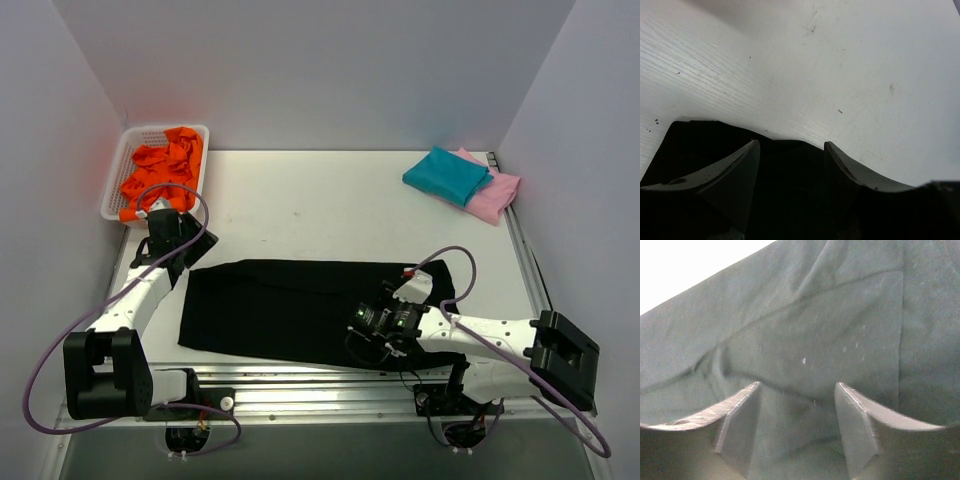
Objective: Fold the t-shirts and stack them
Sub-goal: Fold the tshirt
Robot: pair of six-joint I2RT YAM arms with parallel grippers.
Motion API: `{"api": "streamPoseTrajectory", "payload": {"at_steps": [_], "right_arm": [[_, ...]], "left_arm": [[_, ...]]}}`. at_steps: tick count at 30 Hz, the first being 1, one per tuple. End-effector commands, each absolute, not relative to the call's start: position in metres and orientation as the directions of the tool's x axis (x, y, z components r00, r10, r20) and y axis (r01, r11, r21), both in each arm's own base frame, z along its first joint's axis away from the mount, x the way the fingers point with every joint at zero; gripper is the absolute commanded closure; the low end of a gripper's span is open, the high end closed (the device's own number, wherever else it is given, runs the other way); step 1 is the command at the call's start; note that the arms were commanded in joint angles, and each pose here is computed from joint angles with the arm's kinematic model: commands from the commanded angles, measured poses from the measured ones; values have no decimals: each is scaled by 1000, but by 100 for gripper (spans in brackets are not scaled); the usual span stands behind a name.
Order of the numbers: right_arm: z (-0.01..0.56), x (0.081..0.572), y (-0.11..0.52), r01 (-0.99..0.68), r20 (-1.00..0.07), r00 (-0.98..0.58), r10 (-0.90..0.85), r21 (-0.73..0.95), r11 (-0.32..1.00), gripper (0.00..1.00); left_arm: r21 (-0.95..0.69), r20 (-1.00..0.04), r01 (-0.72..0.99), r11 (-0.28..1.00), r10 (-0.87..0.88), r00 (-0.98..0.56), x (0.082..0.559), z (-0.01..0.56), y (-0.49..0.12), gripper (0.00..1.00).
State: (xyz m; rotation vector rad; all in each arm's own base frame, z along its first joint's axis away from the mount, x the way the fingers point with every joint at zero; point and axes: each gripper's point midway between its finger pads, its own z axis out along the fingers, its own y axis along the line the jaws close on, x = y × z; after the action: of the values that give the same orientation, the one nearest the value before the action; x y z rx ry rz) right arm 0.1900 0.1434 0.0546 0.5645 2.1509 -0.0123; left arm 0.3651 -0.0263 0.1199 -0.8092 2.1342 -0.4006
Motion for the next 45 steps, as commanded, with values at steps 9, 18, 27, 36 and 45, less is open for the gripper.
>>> {"api": "streamPoseTrajectory", "payload": {"at_steps": [9,18,27,36,45], "right_arm": [[49,251,121,497,-760,-501,415,139,856,91],[-3,267,145,492,-674,-606,423,100,865,99],[-48,340,227,389,-597,-714,365,95,916,100],[-29,491,326,252,-600,-717,356,254,934,100],[114,586,445,-343,-814,-520,258,475,810,34]], "left_arm": [[-562,-598,-358,746,-665,-447,373,137,-30,37],[-586,-568,-343,734,-674,-472,379,128,-36,37],[-597,-558,-339,727,-680,-476,380,127,-37,38],[-606,-555,-332,723,-683,-474,377,129,-38,38],[-603,-567,-332,726,-682,-462,376,132,-36,38]]}}
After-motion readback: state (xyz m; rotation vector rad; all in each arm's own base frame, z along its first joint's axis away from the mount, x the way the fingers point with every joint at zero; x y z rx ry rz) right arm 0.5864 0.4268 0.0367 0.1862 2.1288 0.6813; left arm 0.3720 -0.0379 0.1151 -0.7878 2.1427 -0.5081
